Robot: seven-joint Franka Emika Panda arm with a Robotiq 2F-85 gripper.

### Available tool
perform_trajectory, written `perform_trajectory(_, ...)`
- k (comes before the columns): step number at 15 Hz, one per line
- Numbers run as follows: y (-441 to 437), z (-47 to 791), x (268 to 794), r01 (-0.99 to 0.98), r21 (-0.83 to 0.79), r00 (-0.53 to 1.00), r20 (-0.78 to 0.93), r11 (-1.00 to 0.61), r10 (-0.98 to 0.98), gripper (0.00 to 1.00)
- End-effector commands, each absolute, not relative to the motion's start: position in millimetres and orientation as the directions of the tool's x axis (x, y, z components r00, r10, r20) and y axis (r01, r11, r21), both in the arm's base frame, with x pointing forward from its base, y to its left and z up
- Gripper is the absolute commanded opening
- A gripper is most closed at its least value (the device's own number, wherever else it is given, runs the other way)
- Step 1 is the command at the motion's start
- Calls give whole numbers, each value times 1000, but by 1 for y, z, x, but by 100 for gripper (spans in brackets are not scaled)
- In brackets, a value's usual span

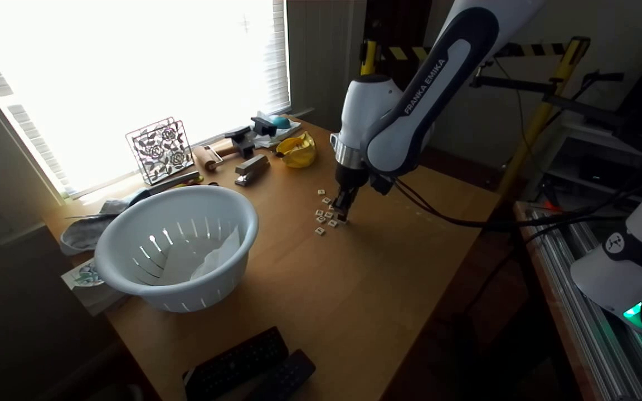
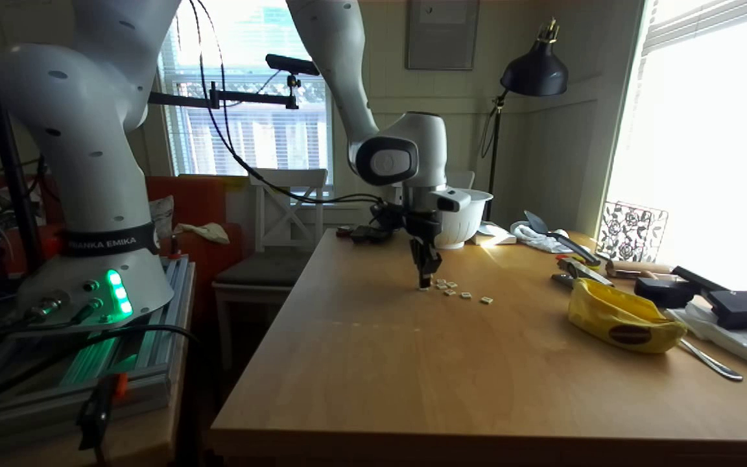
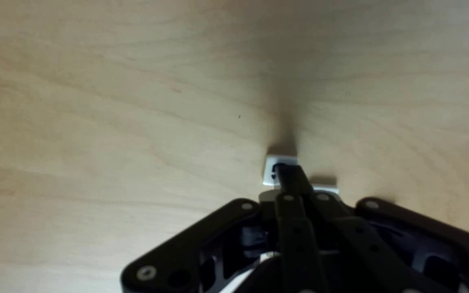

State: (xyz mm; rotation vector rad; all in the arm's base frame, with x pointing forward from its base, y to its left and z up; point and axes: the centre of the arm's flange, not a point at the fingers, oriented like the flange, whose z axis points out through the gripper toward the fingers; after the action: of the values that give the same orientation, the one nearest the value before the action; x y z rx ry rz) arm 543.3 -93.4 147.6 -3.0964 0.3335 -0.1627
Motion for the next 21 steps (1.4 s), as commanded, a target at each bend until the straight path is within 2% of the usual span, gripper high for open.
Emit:
perform_trajectory(1, -97, 153, 525, -228, -65, 964, 126, -971, -235, 0)
perform_trajectory(8, -100, 176, 524, -211, -80, 957, 186, -974, -222, 0)
perform_trajectory(21, -102, 183, 562, -105, -55, 968, 224, -993, -114, 0)
